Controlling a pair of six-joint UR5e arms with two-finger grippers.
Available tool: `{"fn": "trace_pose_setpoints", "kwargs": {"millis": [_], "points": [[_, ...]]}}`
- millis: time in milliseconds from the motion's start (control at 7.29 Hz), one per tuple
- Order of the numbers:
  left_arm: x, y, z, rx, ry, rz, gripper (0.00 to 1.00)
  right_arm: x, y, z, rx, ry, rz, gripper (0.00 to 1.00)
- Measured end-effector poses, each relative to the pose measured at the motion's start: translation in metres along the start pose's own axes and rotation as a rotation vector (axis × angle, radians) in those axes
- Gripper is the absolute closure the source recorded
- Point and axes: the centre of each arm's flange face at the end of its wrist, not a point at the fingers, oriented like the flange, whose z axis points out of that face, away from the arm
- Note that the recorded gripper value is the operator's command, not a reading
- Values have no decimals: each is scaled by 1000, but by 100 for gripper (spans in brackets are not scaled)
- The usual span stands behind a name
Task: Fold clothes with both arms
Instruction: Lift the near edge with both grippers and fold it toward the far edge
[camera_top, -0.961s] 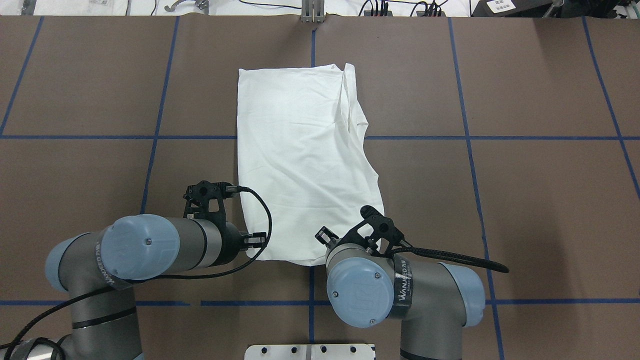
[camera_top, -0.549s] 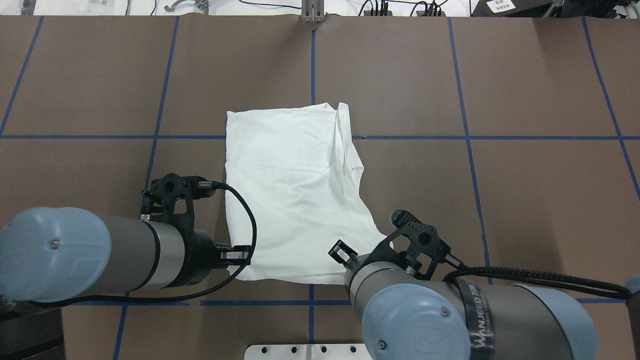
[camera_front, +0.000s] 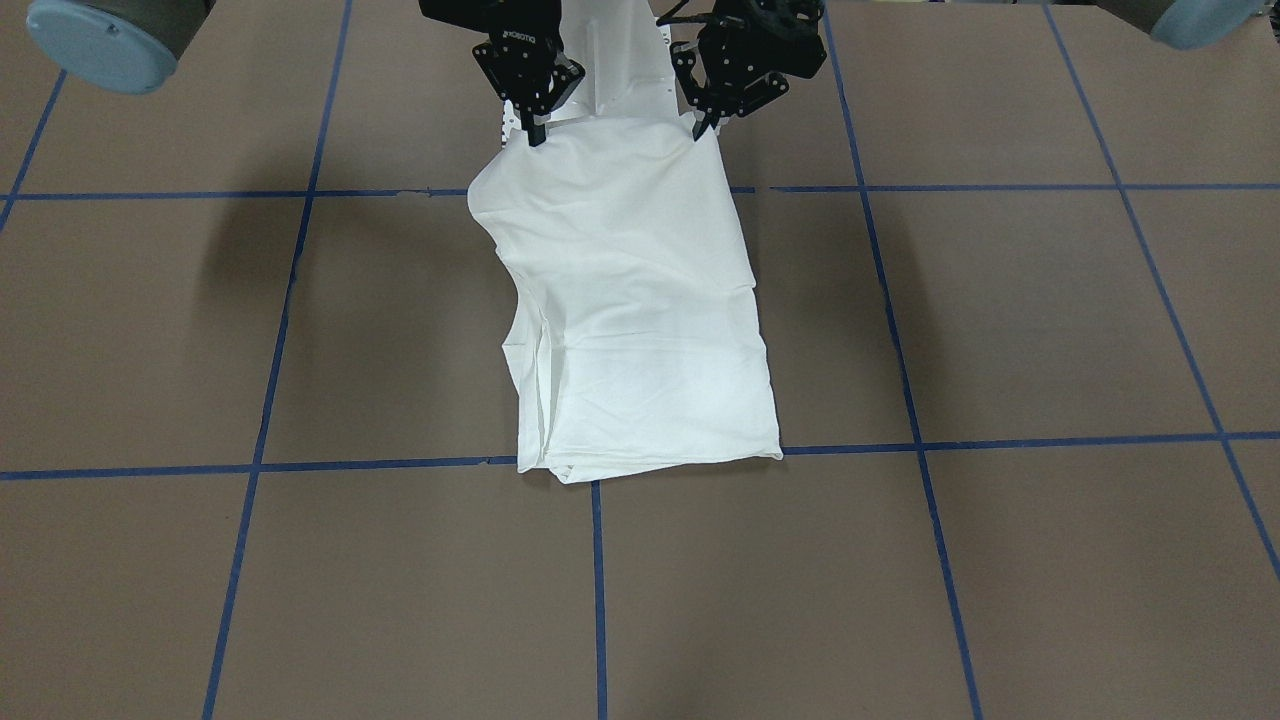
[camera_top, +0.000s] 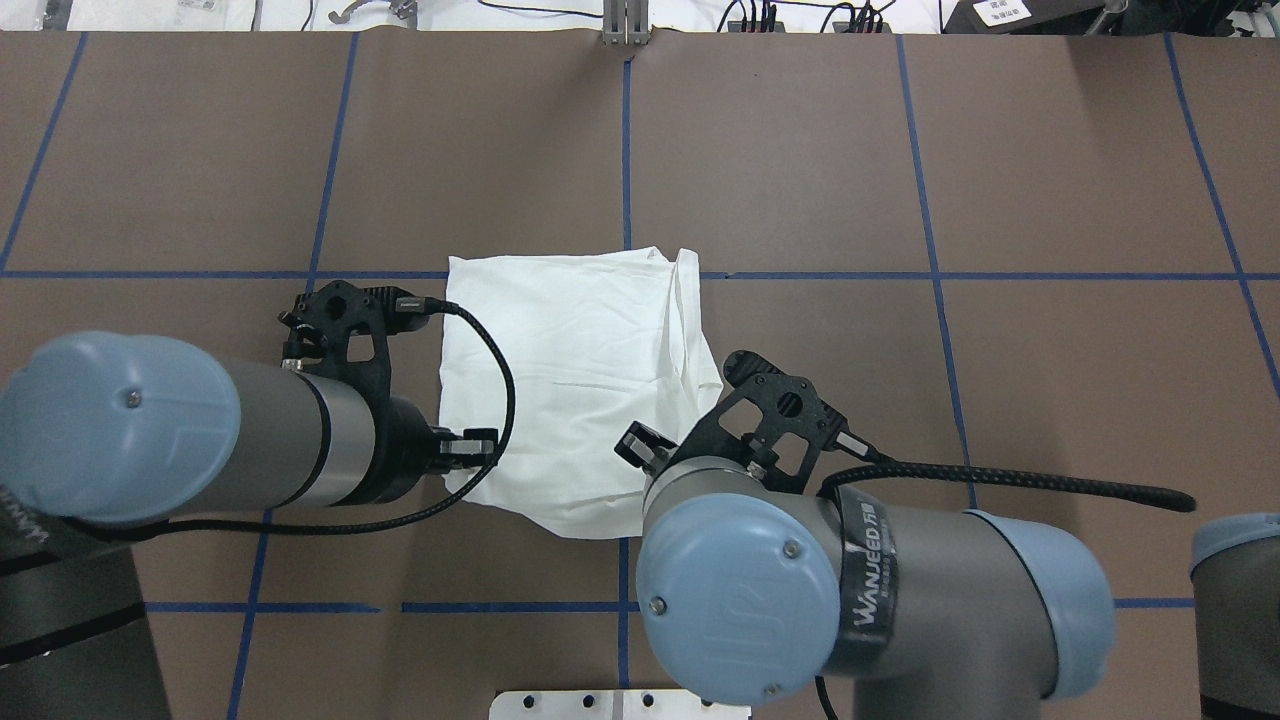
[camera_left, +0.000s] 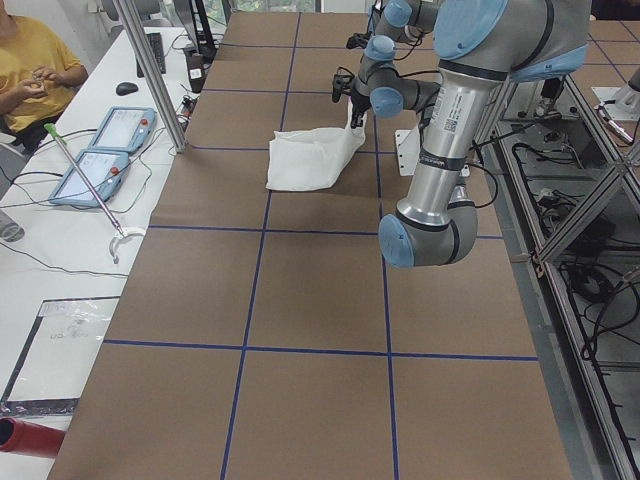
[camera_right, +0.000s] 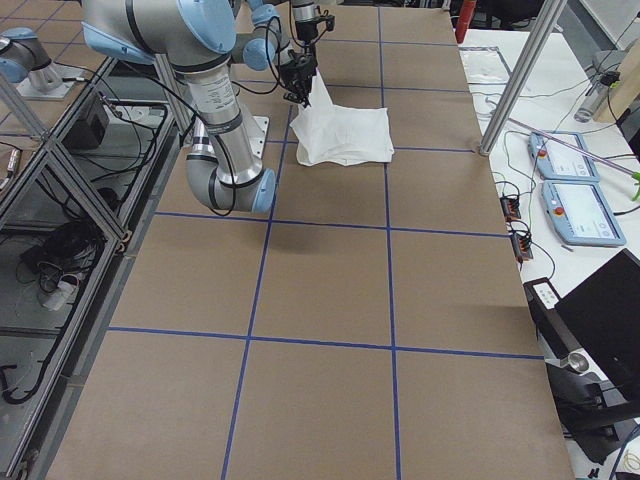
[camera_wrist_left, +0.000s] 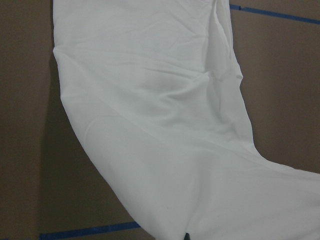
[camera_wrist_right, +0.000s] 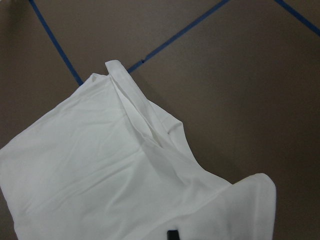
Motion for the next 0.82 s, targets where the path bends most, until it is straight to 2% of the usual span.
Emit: {"fn": "trace_pose_setpoints", "kwargs": {"millis": [275,549,824], "points": [[-13,-62,27,68,-90,8,100,-38,-25,41,60,-16,-20,100],[-22,-123,66,108,-170,18,100,-76,-45,86,105,-23,-42,100],[-36,-166,125,134,-191,25,100,-115,-58,128,139,-19,-61,100]]}}
